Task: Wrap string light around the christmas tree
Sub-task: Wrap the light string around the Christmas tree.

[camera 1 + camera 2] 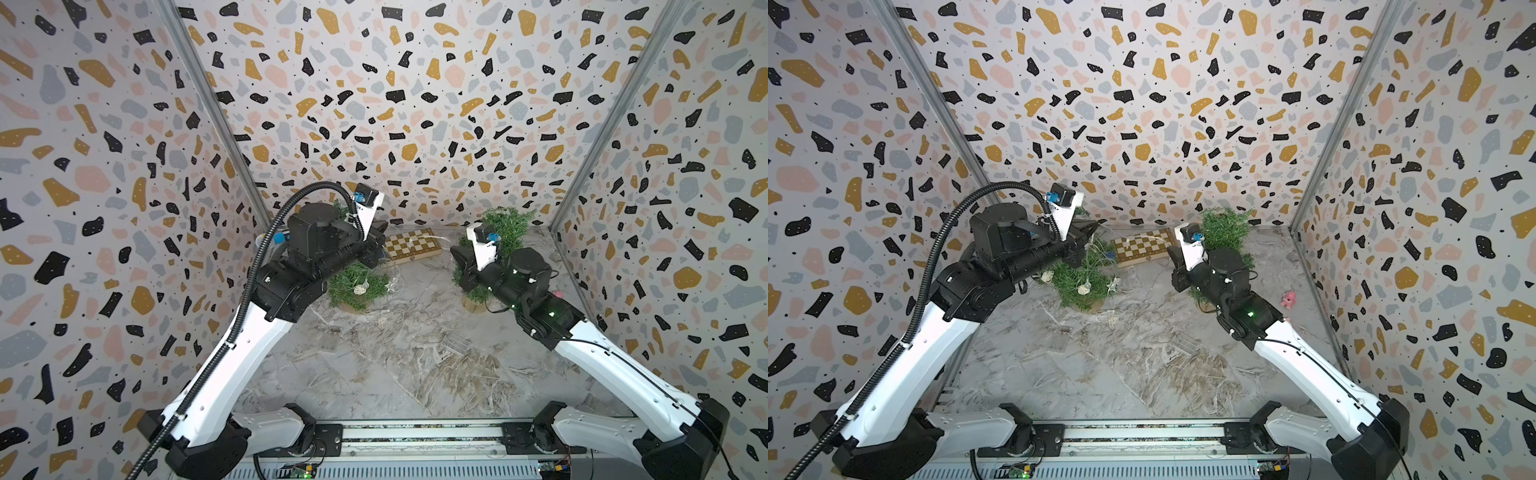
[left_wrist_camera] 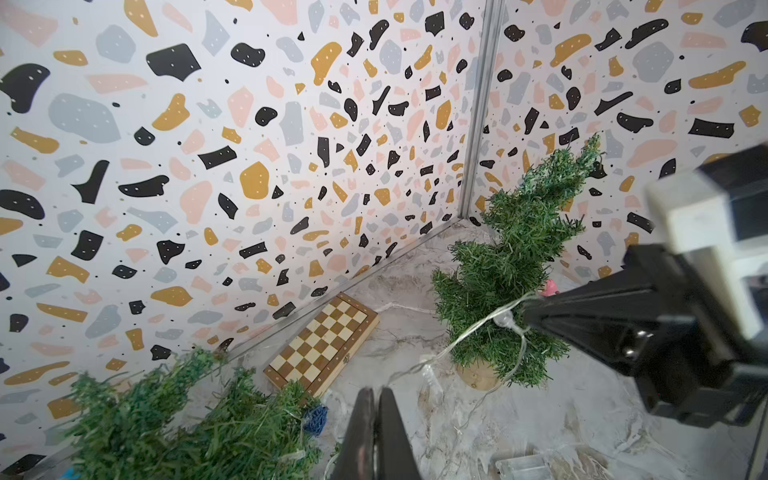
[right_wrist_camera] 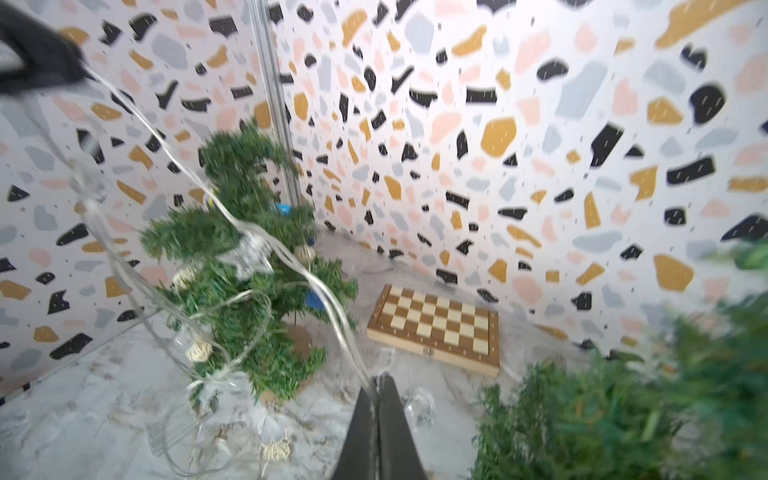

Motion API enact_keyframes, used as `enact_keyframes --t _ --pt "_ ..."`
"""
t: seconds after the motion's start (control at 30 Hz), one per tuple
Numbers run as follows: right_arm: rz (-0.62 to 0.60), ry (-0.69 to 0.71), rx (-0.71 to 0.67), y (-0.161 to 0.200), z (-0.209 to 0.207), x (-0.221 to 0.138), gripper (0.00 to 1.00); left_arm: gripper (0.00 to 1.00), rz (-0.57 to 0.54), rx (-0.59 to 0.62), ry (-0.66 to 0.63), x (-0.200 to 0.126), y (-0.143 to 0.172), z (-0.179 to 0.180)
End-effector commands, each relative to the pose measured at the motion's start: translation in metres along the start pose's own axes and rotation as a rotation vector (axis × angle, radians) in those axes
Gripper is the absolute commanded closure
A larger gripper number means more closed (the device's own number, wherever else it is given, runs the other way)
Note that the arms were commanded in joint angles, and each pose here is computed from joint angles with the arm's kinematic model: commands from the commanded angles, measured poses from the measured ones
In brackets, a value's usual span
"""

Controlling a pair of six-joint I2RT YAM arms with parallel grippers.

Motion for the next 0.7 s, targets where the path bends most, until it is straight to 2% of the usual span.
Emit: enact_keyframes --t 0.0,0.2,0.37,0.67 --pt "-0.098 -0.003 -0.089 -0.05 0.004 -0.021 1.0 1.0 -0.034 0.051 -0.078 0.004 -0.01 0.011" --pt "-0.198 0.009 -0.148 -0.102 0.005 -0.026 1.0 1.0 -0.016 0.15 -0.17 0.006 -0.013 0.022" --pt "-0.211 -0.001 -0.184 -0.122 0.005 -0.016 1.0 1.0 -0.007 0.204 -0.228 0.005 -0.018 0.03" --pt "-0.32 0.144 -0.223 -0.159 -0.01 -0.045 1.0 1.0 0.033 0.207 -0.593 -0.013 -0.024 0.073"
Point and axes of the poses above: each gripper's point midway between its finger pads, its own x axis out along the fingers, its own z axis along the line the jaws close on, y = z × x, the point moved 6 cm from there along -x, back along the fingers, and after that the axes turned 6 degrees about x, right-handed, at the moved point
